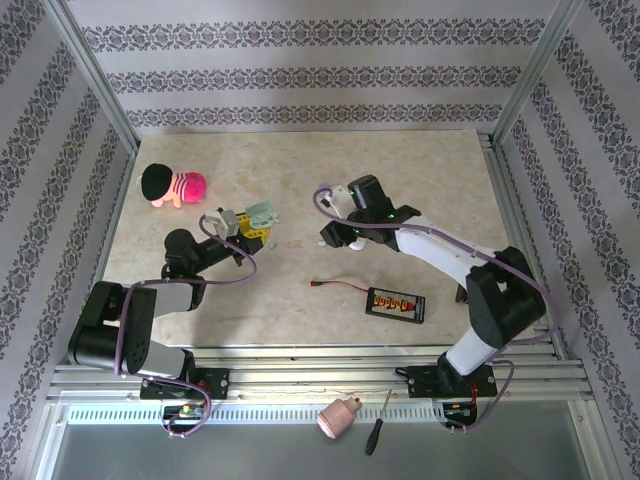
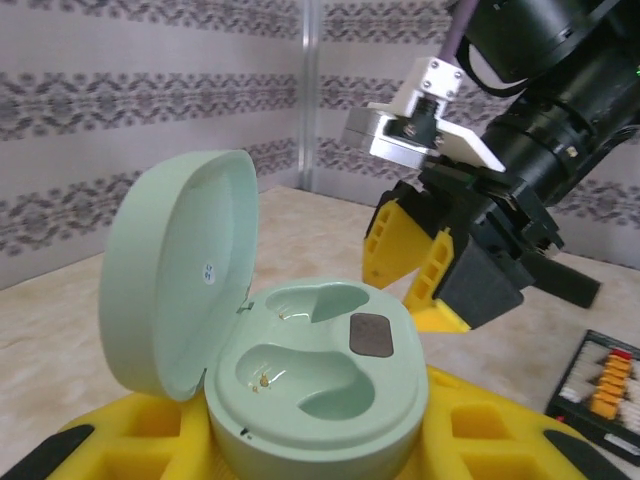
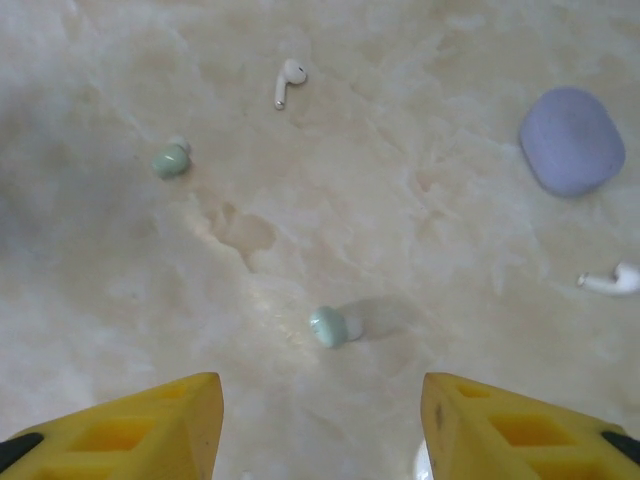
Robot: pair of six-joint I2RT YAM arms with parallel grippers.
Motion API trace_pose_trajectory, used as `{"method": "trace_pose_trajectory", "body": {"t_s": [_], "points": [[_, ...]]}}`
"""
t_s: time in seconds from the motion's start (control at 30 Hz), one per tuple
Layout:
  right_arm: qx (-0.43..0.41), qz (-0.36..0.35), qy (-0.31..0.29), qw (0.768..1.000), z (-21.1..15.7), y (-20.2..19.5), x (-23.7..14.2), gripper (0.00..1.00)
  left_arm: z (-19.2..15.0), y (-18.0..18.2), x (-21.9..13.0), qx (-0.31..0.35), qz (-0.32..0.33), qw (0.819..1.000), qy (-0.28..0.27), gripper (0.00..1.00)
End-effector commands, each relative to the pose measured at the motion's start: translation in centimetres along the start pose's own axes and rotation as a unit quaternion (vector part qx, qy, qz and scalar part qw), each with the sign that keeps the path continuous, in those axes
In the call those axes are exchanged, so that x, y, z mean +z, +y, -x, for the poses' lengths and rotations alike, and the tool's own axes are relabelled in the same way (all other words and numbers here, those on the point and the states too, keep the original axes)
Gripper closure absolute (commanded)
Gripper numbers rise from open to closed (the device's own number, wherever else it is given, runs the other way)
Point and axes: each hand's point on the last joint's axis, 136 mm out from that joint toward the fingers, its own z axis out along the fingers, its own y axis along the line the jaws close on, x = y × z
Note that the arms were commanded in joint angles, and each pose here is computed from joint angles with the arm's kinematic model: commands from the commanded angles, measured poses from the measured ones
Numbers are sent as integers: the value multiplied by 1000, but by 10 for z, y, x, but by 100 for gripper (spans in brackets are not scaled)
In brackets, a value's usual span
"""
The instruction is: Insert wireless bluetooth earbuds into charging case
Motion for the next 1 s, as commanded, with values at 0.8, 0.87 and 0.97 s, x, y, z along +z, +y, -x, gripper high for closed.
{"method": "trace_pose_trajectory", "body": {"t_s": [0.8,0.87,0.97], "points": [[-176,-95,286,937,-47,8,86,67,6,43,-39,24,124,992,-4,64],[-181,-100,291,934,-49,5,88,67,6,43,-39,25,123,992,-4,64],[-188,-108,297,930,-50,2,89,68,6,43,-39,25,123,992,-4,64]]}}
